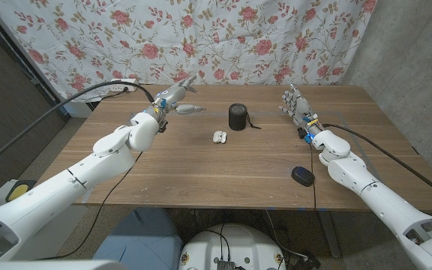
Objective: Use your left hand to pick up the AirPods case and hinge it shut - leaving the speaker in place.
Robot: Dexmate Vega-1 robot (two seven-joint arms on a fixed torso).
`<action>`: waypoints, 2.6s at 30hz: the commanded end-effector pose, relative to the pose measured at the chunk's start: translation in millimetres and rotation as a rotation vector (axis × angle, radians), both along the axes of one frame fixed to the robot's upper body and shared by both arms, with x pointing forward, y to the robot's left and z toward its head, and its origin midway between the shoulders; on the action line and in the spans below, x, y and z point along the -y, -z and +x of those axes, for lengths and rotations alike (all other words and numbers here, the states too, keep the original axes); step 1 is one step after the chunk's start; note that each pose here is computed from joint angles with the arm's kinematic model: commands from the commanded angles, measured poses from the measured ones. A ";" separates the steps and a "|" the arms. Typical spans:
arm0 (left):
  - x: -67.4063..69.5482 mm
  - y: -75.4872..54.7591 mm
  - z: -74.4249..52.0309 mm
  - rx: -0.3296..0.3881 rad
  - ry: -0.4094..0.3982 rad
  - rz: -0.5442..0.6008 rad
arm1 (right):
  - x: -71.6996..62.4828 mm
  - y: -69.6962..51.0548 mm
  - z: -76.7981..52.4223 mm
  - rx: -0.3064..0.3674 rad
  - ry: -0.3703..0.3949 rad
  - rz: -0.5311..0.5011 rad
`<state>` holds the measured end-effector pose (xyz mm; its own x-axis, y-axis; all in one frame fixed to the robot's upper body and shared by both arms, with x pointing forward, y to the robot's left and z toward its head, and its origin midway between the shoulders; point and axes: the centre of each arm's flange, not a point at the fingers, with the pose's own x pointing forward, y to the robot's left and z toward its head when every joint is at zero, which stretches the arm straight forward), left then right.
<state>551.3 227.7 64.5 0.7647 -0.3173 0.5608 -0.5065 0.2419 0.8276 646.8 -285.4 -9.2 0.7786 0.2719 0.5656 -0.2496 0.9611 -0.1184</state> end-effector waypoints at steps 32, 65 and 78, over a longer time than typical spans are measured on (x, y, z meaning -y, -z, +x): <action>42.2 9.4 13.9 0.048 -0.101 0.262 | -6.0 -6.4 1.0 -0.006 0.003 -0.039; 59.6 26.4 27.6 0.006 -0.084 0.370 | -6.8 -8.5 3.6 -0.012 0.012 -0.044; 56.6 33.2 37.1 -0.080 -0.040 0.344 | -5.3 -4.2 1.8 -0.018 0.016 -0.038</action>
